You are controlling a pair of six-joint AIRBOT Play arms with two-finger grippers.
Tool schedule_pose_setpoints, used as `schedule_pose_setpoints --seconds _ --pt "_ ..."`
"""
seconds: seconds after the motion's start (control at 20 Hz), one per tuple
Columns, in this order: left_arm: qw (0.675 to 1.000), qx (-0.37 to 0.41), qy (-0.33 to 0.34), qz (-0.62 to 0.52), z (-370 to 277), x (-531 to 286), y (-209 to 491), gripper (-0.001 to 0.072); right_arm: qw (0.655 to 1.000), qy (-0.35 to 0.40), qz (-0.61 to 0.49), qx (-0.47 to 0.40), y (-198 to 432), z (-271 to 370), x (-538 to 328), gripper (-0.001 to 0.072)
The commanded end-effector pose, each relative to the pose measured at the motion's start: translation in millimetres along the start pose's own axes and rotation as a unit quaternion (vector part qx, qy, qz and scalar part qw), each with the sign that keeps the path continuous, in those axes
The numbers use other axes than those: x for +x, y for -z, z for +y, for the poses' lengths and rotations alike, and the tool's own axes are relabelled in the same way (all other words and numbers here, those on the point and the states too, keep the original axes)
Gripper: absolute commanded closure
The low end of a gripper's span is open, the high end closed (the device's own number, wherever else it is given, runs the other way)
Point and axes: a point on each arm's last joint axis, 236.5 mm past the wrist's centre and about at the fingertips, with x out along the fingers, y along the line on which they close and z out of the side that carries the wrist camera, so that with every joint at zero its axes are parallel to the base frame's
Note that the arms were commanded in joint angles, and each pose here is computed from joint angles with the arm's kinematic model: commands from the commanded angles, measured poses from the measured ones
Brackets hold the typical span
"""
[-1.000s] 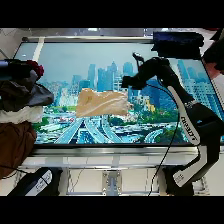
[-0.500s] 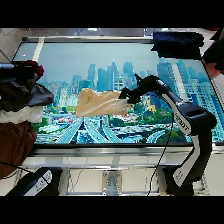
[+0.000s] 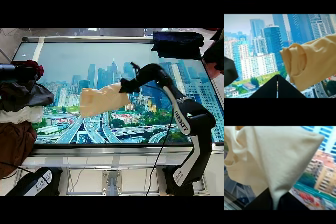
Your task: Fold the shirts.
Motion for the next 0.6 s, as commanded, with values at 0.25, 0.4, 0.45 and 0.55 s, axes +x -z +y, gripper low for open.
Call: schedule_pose_setpoints --seconds 0.25,0.4,0.45,0.55 --pt "1.0 -0.004 0.013 -0.003 -6 0 -2 0.0698 0.949 0.268 -0.056 0.157 62 -173 -271 0.0697" --pt "1.0 -0.008 0.024 -0.008 -11 0 -4 0.0698 0.919 0.301 -0.067 0.244 118 -220 -319 0.0697" --pt "1.0 -0.008 0.024 -0.007 -11 0 -4 0.0698 0.913 0.301 -0.06 0.27 141 -231 -323 0.0697" --pt "1.0 -0.009 0.024 -0.006 -11 1 -3 0.0698 0.899 0.294 -0.041 0.323 194 -252 -314 0.0697"
